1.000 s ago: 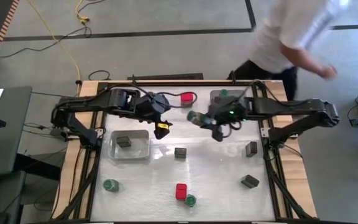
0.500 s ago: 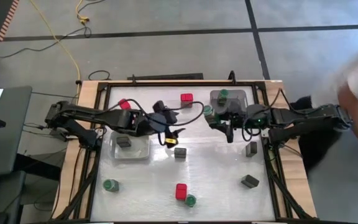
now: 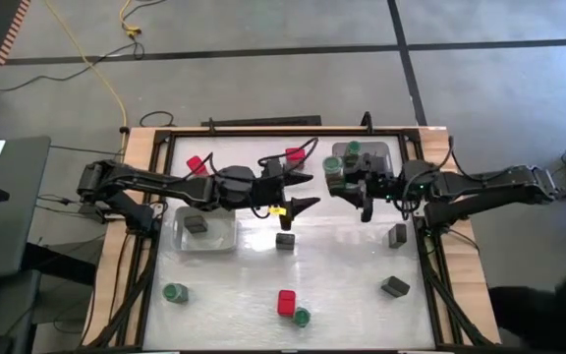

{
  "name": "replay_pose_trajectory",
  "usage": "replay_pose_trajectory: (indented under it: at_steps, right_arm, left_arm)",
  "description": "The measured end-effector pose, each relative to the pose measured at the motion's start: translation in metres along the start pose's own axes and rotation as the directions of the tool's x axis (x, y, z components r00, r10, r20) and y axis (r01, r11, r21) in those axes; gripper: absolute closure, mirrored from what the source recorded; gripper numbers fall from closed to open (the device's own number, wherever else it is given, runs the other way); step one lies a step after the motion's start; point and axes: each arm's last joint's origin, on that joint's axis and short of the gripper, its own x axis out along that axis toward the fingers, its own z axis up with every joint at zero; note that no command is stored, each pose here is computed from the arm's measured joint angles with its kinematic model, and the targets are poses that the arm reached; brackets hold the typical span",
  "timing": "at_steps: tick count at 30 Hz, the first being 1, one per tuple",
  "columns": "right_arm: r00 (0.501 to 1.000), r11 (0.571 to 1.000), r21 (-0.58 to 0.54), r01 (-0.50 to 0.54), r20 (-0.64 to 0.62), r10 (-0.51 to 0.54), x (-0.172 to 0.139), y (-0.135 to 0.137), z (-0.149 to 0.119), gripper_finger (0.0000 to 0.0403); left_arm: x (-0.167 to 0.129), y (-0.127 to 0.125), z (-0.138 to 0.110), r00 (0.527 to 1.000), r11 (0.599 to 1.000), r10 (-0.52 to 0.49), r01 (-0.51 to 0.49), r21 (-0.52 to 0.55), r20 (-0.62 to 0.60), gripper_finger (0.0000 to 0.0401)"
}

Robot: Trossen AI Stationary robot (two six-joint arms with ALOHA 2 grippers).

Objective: Sort spices by type
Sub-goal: Put the green seasoning bottle into the black bin

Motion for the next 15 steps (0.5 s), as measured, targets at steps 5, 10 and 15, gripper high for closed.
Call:
replay_pose_trajectory:
  at_steps: [5,10,15]
  right_arm:
    - [0.994,0.997,-0.041,-0.072,0.083,0.075,0.011,0.005,0.004,0.0184]
    - [0.990,0.992,-0.073,-0.103,0.093,0.109,0.020,0.010,0.010,0.0184]
    - [0.991,0.989,-0.096,-0.113,0.064,0.119,0.031,0.016,0.010,0.0182]
  left_arm:
    - [0.009,-0.002,0.000,0.993,0.999,-0.026,0.031,-0.039,0.116,0.0095]
    - [0.014,-0.002,-0.005,0.992,0.996,-0.026,0.036,-0.080,0.127,0.0095]
    - [0.014,-0.003,-0.003,0.987,0.994,-0.039,0.054,-0.090,0.155,0.0095]
